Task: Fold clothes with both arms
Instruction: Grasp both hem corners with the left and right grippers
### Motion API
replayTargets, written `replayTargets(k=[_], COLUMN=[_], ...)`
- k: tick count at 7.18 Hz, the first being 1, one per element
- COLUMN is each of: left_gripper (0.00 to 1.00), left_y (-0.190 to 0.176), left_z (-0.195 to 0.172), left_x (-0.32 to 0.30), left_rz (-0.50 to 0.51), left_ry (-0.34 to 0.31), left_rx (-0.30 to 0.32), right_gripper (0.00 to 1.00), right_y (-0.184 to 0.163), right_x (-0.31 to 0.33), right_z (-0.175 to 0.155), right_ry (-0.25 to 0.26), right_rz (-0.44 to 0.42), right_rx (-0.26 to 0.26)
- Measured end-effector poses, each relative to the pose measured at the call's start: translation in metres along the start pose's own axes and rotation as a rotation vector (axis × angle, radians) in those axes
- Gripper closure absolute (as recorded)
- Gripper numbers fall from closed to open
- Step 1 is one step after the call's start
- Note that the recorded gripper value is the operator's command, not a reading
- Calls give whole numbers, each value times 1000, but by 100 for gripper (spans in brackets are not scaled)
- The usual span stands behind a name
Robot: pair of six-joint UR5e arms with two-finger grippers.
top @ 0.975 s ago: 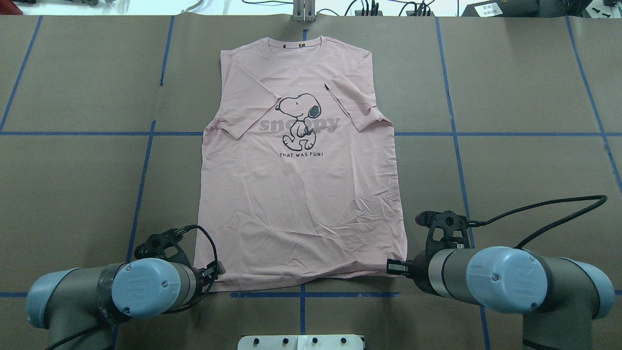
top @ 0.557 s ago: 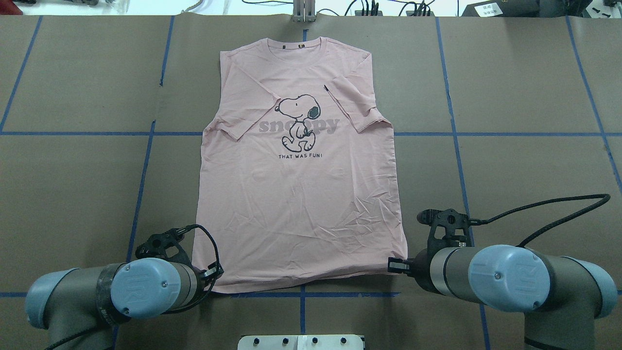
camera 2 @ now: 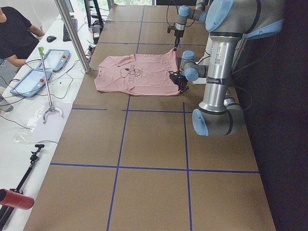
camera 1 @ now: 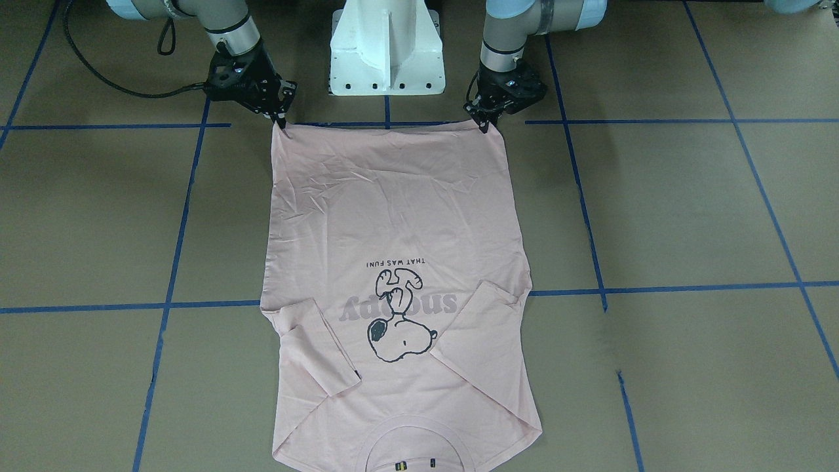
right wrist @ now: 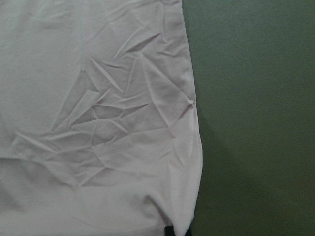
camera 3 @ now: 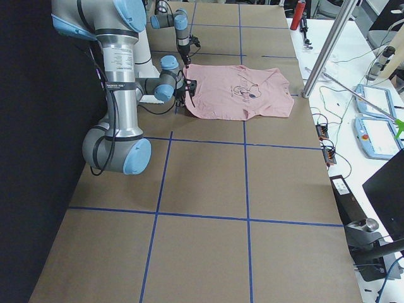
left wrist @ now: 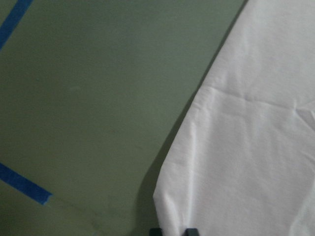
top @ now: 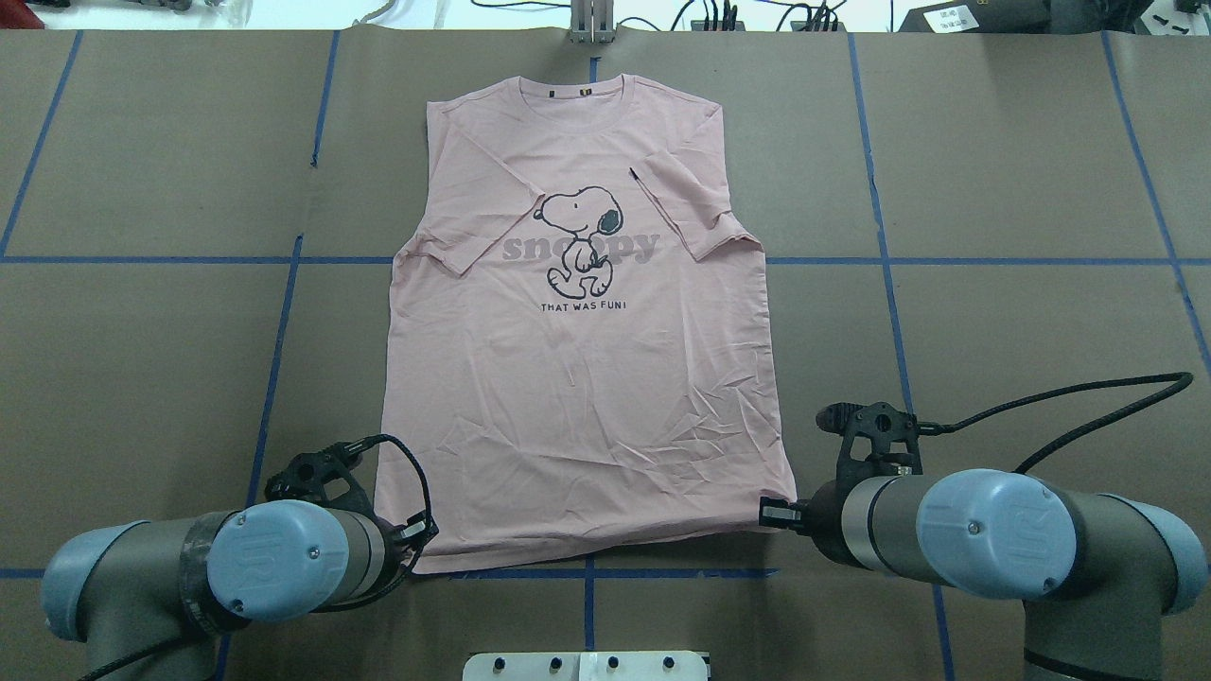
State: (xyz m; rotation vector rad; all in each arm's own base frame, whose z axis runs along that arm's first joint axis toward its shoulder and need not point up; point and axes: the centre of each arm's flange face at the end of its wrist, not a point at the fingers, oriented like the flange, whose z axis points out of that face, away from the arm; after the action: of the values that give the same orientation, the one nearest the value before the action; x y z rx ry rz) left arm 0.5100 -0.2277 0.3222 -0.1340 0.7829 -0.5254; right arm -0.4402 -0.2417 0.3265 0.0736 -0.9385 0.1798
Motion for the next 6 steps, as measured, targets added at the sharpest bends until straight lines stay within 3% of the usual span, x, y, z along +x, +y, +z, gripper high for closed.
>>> replayTargets(k=[4, 6], left_gripper=[100, 100], left_y=[-3, 1], left_z=[-21, -48], left_x=[3, -1], left_rz=[-3, 19], left_ry=[25, -1], left_rx=[-8, -34], right_gripper=[100, 100], right_y=[-6, -2], right_x=[7, 18], right_z=[-4, -18], right_ry=[4, 4], right_rz=[9, 10], right_rx=[-12, -50])
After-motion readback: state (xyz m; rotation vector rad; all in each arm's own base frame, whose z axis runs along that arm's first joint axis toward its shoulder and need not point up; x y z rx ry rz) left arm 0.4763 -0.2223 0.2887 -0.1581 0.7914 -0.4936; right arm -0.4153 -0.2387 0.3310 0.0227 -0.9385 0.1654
